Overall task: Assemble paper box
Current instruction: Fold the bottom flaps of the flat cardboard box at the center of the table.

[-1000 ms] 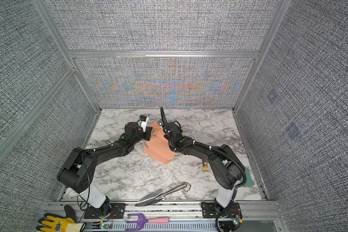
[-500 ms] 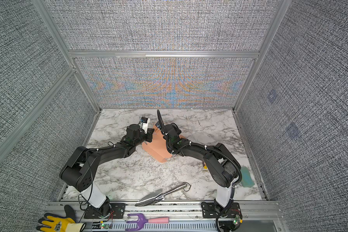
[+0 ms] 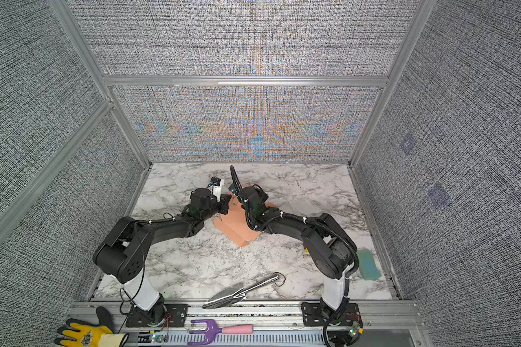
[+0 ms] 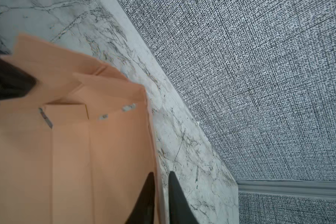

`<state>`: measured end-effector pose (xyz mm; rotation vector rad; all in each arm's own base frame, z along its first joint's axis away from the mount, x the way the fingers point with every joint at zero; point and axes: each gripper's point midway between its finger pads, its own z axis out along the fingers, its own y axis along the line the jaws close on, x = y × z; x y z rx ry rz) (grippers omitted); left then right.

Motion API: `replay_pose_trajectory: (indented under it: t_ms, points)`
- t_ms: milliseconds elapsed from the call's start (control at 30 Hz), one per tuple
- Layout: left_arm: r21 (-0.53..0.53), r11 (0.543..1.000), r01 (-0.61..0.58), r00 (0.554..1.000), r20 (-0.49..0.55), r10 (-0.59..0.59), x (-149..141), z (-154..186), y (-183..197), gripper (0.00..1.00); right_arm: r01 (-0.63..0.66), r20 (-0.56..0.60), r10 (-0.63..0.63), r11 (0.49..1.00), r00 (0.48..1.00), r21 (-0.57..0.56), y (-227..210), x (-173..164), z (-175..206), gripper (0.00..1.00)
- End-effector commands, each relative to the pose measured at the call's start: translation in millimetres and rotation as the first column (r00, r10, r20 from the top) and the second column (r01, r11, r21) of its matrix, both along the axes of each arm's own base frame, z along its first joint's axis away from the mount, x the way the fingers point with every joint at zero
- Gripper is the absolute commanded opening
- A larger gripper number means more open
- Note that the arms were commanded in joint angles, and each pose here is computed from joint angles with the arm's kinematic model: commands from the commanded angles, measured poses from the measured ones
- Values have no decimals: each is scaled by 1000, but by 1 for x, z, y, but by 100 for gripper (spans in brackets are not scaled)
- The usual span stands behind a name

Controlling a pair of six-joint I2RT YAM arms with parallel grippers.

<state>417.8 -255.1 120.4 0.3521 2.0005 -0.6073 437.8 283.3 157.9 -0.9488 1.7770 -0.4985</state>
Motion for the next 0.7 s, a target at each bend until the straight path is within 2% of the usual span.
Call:
replay_pose_trajectory:
  t_ms: [0,100,433,667]
  points:
    - [-20,1000,-12,1000,4,12,3,2,0,0,-26,-7,26,998,1000,59,6,-3,9,27]
    - [-21,1000,-22,1000,4,22,5,3,0,0,-50,-47,56,992,997,114,8,-7,11,35]
    - [-33,999,-24,1000,8,24,9,6,-2,0,-106,-222,190,934,956,341,14,-26,9,48]
    - [-33,999,-21,1000,8,21,10,8,-3,0,-105,-258,198,937,946,332,12,-30,0,48]
